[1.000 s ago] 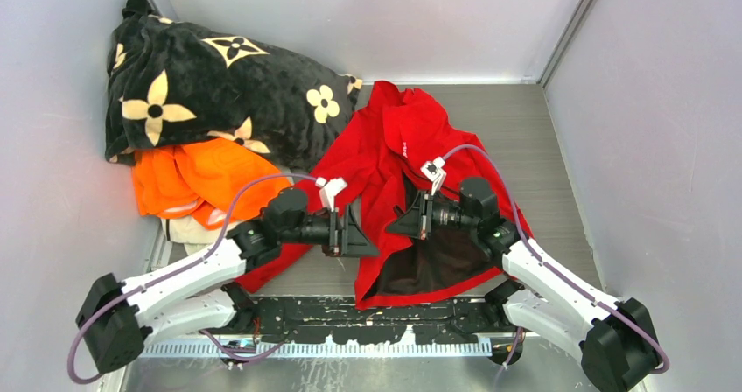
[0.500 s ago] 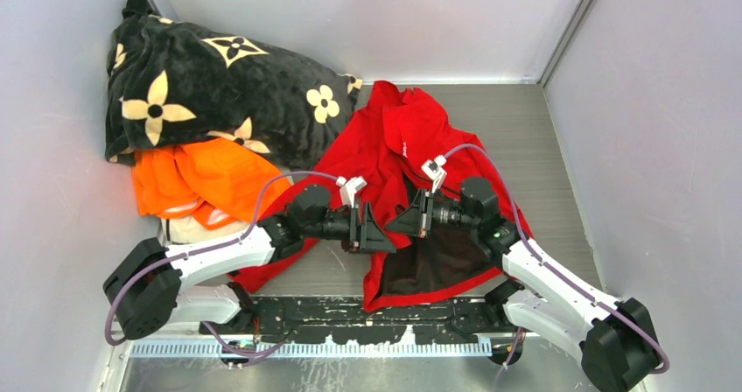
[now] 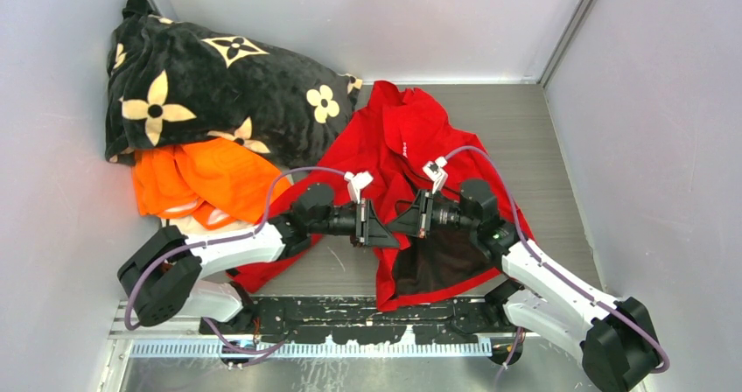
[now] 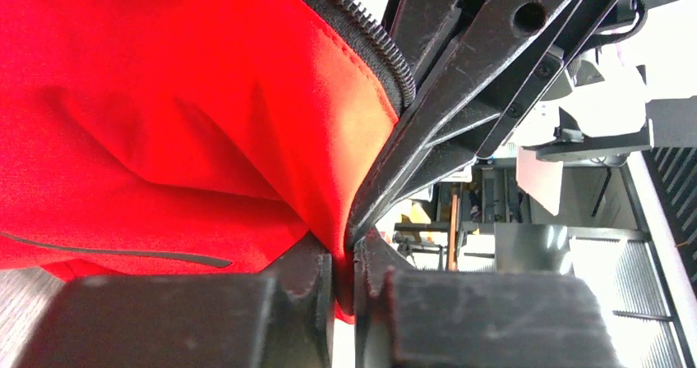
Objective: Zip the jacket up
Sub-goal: Adjust the zipper on the jacket.
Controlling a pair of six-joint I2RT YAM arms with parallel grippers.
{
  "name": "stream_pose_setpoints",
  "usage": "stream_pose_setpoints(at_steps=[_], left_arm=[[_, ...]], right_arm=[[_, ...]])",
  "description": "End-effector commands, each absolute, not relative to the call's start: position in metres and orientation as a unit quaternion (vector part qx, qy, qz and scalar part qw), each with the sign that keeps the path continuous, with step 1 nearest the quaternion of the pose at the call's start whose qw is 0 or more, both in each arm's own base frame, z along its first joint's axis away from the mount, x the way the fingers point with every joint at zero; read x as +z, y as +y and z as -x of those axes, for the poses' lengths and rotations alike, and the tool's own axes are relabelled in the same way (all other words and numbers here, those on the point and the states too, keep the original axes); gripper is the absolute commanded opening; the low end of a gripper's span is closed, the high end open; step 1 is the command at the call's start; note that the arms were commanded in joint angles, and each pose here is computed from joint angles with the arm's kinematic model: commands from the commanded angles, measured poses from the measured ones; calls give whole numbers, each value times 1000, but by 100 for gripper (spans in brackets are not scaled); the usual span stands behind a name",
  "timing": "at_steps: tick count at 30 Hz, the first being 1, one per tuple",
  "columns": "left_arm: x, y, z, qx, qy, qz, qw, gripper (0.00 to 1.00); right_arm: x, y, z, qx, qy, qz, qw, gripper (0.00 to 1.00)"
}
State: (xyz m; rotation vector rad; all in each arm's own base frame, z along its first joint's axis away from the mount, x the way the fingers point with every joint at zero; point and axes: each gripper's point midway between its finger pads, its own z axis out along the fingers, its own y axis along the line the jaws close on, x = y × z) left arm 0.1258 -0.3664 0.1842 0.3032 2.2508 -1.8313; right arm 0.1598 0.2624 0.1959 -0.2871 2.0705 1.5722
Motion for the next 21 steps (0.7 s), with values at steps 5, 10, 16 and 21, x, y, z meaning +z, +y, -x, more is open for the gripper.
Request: stream_pose_setpoints(at_steps=[5, 10, 16, 21], left_arm=[[193, -369, -122, -653, 732, -142, 130, 0], [176, -356, -121, -643, 739, -154, 130, 0], [182, -357, -118, -653, 727, -170, 128, 0], [186, -358, -119, -661, 720, -169, 130, 0]], right_arm=[[222, 260, -166, 592, 737, 118, 303, 13], [225, 256, -165, 592, 733, 130, 309, 25], [218, 255, -164, 582, 740, 138, 308, 29], [210, 256, -158, 575, 747, 149, 299, 28]])
